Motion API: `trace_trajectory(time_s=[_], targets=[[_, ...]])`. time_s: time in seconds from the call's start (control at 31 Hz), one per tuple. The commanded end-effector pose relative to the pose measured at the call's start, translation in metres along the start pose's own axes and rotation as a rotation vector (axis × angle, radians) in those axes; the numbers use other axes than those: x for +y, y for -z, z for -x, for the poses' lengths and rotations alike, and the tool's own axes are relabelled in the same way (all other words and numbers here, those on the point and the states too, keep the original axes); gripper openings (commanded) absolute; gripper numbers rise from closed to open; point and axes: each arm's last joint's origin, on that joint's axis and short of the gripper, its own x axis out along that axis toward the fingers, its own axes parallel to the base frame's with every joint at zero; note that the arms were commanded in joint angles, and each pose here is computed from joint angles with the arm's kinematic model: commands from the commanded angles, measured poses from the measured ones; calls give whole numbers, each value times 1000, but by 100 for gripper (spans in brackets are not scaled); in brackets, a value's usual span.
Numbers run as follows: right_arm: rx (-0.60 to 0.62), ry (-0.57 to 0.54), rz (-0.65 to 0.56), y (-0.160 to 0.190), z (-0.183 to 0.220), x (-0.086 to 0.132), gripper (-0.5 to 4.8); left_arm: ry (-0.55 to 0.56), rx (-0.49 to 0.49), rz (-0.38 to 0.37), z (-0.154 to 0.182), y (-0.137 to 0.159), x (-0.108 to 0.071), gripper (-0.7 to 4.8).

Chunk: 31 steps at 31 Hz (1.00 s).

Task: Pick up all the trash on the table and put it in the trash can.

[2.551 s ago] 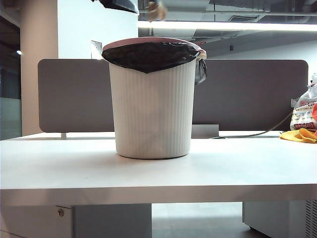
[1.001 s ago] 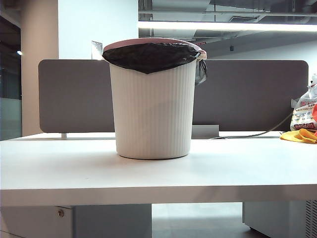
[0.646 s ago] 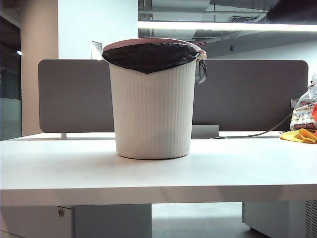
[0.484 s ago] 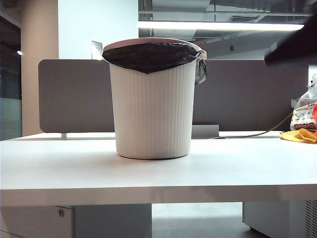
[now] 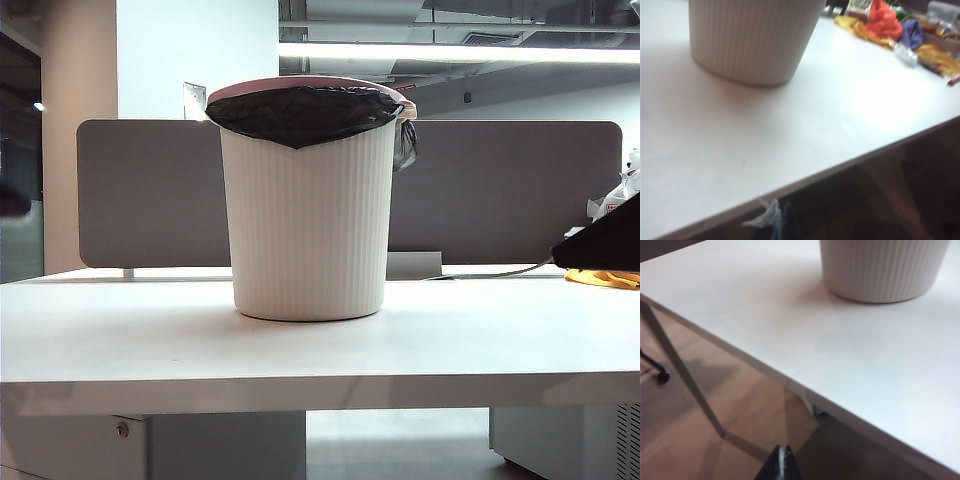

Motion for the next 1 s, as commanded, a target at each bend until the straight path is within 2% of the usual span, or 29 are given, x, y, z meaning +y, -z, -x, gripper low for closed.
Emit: trace_trajectory(time_s=[0.03,0.23,0.45,0.65,0.87,1.0], targets=[[-23,8,-2,-1,0,0,-5,-3,-12,-74,-2,4,2,-6],[3,11,-4,1,0,-1,13,-51,-42,-176,-3,4,4,-6],[4,9,-2,2,0,0,13,-36,19,-165,-3,10,5,-4],[2,9,-2,1,0,0,13,-38,24,-164,-3,10,5,-4],[-126,61,-10,-9,11,-9,13,-55,9,-157,-2,8,8,-4],[-237,197,-19,-16,22,-22,13,-145,-24,-129,2,4,20,-4]])
